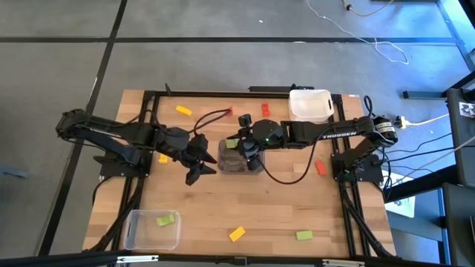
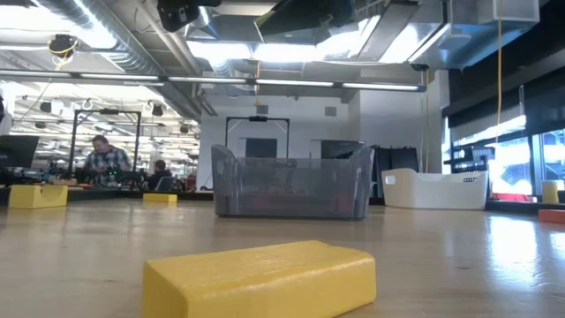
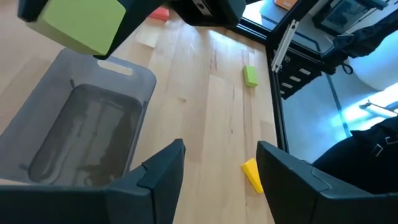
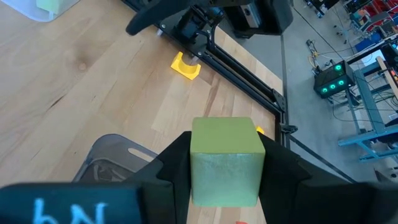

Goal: Sort & place blocks by color
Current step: Put the top green block into the transparent bin

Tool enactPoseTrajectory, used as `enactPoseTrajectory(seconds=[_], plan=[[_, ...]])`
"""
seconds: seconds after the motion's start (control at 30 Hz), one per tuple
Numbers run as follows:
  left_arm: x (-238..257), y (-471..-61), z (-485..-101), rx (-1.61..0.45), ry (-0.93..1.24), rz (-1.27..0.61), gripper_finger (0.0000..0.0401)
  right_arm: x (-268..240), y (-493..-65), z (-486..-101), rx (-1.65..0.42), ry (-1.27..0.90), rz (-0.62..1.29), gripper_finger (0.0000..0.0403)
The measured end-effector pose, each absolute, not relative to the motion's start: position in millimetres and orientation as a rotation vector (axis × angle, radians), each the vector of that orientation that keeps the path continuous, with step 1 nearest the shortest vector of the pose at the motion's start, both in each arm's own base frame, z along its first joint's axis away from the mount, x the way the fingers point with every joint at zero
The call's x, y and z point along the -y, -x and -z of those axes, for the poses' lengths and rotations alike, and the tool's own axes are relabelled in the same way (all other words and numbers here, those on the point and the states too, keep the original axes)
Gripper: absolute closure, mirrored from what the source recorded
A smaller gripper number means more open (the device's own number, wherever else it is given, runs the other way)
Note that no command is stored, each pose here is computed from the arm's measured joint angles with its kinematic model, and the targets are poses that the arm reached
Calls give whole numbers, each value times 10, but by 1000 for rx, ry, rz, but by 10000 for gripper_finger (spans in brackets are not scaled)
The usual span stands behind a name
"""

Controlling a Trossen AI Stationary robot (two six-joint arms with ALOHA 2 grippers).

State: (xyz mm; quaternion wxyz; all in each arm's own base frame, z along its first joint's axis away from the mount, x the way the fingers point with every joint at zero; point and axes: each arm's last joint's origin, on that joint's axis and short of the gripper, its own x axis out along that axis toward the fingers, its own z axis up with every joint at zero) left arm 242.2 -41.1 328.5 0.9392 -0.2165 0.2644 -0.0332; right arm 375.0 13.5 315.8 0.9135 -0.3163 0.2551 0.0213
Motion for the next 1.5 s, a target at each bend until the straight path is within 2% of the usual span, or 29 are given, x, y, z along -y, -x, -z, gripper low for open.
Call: enactPoseTrajectory(seconds=[0.67,0.87,1.0,1.07,1.27,1.5], plan=[[409,-2431,-3279,-538,440,54,211,-132,-3750,-3157,-526,651,-43,271],[404,-2442,-3298,-514,517,19,211,-132,-3751,-3158,-526,647,-42,271],[382,-2445,-3299,-489,400,-33,211,-132,-3752,-3160,-523,646,-41,271],[356,-2447,-3303,-462,369,-117,211,-131,-3754,-3164,-520,648,-34,271],[285,-2462,-3358,-275,729,-402,211,-91,-3749,-3171,-557,687,101,271],[301,-2592,-3413,-101,783,-466,211,-91,-3750,-3176,-555,698,108,271]])
